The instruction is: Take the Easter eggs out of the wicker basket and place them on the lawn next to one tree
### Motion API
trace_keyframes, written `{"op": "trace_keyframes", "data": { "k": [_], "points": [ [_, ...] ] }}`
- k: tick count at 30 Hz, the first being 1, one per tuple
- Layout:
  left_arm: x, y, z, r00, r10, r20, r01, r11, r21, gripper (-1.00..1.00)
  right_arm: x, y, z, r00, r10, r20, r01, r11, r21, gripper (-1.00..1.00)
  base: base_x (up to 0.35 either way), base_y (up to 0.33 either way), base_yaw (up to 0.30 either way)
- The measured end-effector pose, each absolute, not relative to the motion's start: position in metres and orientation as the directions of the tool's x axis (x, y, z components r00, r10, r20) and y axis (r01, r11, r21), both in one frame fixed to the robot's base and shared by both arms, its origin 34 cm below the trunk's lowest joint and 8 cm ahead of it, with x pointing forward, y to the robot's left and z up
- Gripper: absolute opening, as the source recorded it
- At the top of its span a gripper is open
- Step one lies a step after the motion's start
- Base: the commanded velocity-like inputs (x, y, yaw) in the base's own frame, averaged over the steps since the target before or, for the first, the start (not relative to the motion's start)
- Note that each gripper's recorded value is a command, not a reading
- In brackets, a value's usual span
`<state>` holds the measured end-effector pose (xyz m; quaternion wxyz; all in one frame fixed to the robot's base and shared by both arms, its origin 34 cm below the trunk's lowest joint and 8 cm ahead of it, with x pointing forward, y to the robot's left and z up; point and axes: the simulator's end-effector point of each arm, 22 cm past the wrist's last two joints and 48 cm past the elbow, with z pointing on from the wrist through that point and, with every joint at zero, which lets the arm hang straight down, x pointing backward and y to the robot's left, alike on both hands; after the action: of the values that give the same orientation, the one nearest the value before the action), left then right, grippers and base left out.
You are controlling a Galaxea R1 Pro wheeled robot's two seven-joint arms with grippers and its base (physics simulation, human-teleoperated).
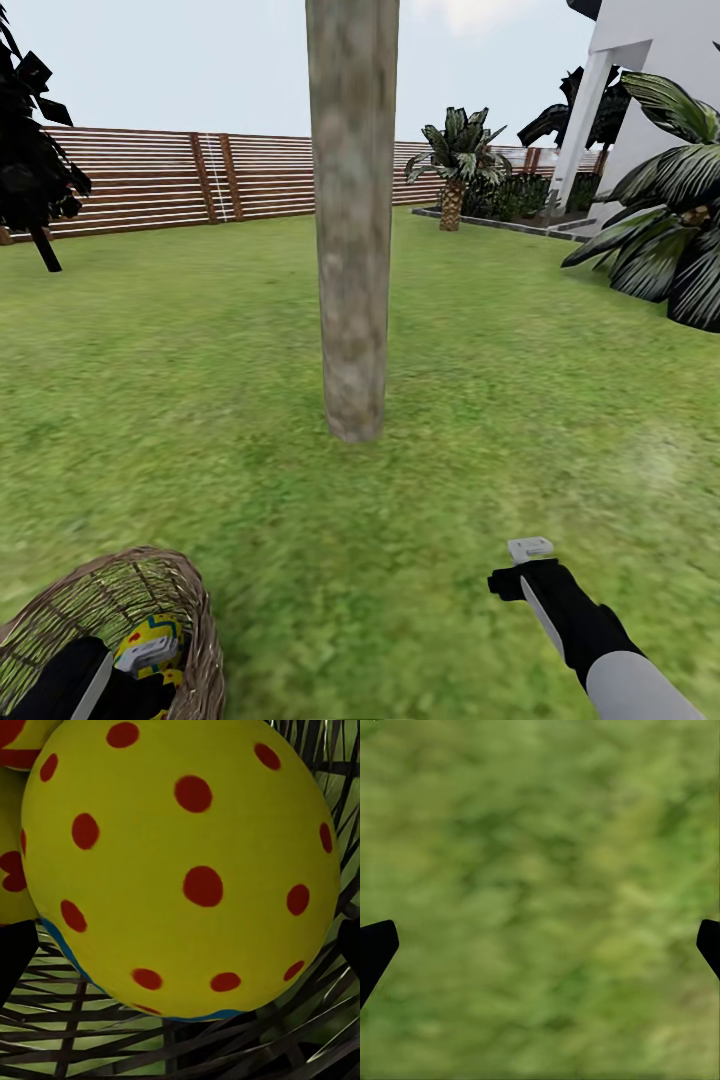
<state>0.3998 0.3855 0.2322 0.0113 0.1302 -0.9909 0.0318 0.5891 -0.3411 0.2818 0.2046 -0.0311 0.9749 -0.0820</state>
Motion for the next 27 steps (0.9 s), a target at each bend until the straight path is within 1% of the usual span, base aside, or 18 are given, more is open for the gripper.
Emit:
{"op": "trace_keyframes", "data": {
  "k": [27],
  "points": [
    [0.3955, 0.3847, 0.2266, -0.965, -0.259, 0.046, -0.261, 0.963, -0.059, 1.00, 0.5855, -0.3381, 0.2728, -0.920, -0.094, -0.379, -0.031, 0.985, -0.169, 1.00, 0.000, 0.000, 0.000]
  ]
}}
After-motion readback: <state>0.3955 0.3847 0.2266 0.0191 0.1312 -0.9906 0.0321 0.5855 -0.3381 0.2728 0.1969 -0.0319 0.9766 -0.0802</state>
